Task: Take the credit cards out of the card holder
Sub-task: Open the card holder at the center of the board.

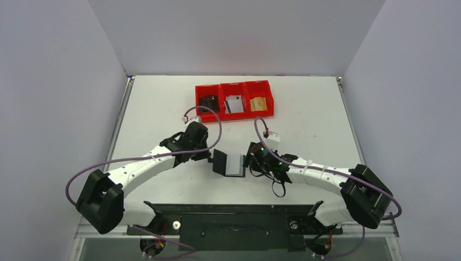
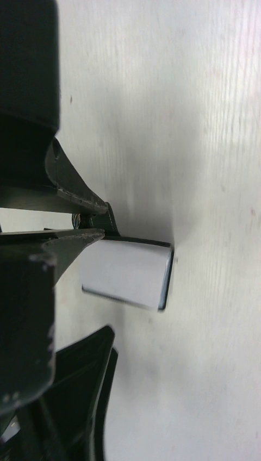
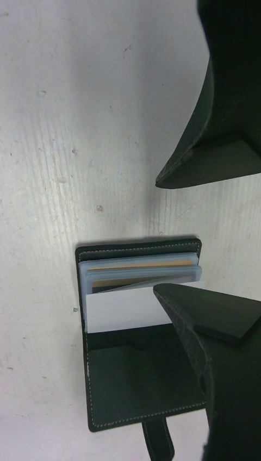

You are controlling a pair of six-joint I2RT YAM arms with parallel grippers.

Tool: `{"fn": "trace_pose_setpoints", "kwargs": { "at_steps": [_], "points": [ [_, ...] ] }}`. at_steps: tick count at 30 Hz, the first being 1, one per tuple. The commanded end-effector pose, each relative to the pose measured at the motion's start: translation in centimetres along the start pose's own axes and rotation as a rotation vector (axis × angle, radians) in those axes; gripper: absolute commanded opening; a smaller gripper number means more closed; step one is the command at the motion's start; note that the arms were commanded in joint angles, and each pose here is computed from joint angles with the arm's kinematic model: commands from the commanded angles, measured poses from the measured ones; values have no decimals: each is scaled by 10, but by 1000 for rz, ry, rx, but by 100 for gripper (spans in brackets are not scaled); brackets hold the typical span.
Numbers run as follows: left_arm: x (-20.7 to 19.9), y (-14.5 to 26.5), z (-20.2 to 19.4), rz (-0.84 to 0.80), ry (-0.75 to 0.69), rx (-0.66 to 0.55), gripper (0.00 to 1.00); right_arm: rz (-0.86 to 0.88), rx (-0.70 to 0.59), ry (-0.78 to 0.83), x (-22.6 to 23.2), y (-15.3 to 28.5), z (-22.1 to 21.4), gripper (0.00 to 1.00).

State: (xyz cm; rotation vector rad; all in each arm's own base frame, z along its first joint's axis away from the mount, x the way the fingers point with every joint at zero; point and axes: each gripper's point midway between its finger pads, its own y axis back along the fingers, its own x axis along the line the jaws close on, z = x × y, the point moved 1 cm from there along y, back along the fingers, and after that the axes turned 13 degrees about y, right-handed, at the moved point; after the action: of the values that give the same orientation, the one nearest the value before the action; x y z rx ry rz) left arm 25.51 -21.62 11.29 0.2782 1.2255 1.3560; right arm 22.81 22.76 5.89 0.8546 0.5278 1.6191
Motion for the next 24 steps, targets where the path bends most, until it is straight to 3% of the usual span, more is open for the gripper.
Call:
{"fn": "trace_pose_setpoints", "kwargs": {
  "at_steps": [1,7,19,24],
  "points": [
    [51,-10,2,200,-47,-35,0,74,-43,-3,30,0,18,60],
    [76,-36,-19,270,-44,15,0,74,-35,3,33,-2,17,59],
    [67,-40,-14,250,-60,11,0,60,-33,14,29,1,16,59],
    [56,-31,-7,217,-74,9,10,61,-33,13,30,1,17,59]
  ]
}}
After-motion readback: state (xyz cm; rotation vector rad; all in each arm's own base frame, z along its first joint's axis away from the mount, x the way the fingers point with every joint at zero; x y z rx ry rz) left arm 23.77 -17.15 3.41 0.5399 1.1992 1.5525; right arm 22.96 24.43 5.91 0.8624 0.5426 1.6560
